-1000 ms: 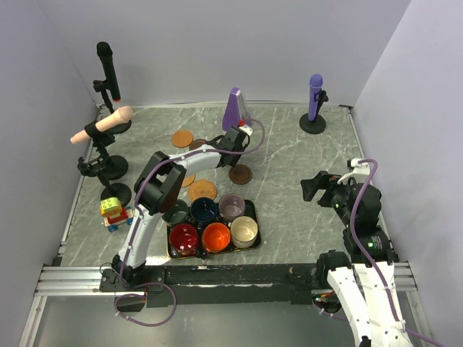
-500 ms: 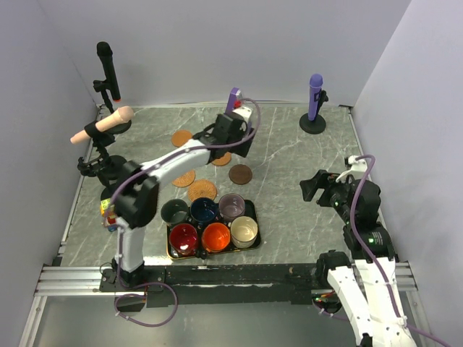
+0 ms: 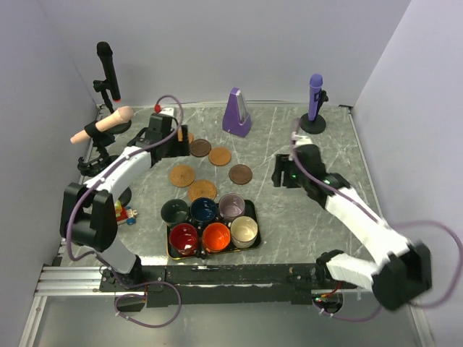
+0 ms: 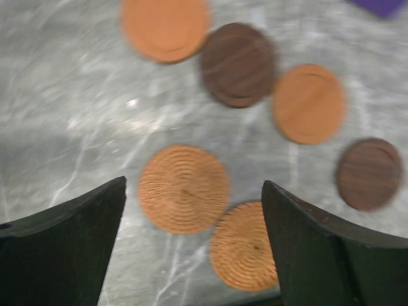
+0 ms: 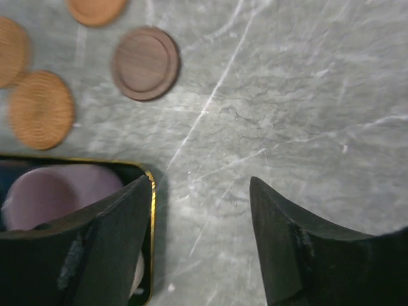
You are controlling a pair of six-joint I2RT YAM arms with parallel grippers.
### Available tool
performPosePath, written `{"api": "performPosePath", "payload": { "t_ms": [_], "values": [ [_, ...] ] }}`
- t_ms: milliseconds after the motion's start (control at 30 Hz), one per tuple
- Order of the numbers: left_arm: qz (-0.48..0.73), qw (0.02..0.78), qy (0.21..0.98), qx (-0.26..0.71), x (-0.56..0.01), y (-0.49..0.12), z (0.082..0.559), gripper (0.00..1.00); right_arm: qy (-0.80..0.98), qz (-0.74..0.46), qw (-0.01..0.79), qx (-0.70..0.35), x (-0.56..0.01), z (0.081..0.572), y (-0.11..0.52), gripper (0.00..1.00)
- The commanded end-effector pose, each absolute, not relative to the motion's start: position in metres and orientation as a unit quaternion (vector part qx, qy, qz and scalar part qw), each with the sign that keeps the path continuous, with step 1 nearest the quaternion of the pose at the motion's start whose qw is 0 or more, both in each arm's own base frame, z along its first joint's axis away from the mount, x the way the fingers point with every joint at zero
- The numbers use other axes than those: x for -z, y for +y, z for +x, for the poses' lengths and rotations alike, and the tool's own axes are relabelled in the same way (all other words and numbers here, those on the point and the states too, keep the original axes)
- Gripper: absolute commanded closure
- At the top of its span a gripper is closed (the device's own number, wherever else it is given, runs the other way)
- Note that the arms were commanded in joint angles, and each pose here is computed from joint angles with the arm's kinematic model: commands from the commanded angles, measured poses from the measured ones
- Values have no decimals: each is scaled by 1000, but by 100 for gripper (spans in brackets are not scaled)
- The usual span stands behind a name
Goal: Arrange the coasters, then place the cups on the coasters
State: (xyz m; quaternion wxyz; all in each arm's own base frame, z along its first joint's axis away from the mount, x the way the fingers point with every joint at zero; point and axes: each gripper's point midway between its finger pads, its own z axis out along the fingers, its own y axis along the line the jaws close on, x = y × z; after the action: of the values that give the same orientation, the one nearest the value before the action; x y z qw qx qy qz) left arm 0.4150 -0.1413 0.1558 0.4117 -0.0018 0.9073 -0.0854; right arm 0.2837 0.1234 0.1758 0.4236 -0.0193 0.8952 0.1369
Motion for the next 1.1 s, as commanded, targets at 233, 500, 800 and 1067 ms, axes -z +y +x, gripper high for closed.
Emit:
{"api": "performPosePath", "payload": {
  "t_ms": [233, 500, 800, 1067],
  "values": [
    [-98, 350, 929, 77, -122, -118, 406, 23, 921, -74, 356, -141, -150, 364, 190, 39],
    [-87, 258, 961, 52, -76, -106, 349, 25, 934, -169, 293, -119, -107, 381, 228, 44],
    [-67, 240, 968, 29, -64, -97, 336, 33, 942, -180, 268, -89, -74, 399, 238, 50],
    [-67, 250, 965, 26, -64, -95, 344, 35, 952, -185, 243, -37, -41, 396, 219, 55]
  ]
}}
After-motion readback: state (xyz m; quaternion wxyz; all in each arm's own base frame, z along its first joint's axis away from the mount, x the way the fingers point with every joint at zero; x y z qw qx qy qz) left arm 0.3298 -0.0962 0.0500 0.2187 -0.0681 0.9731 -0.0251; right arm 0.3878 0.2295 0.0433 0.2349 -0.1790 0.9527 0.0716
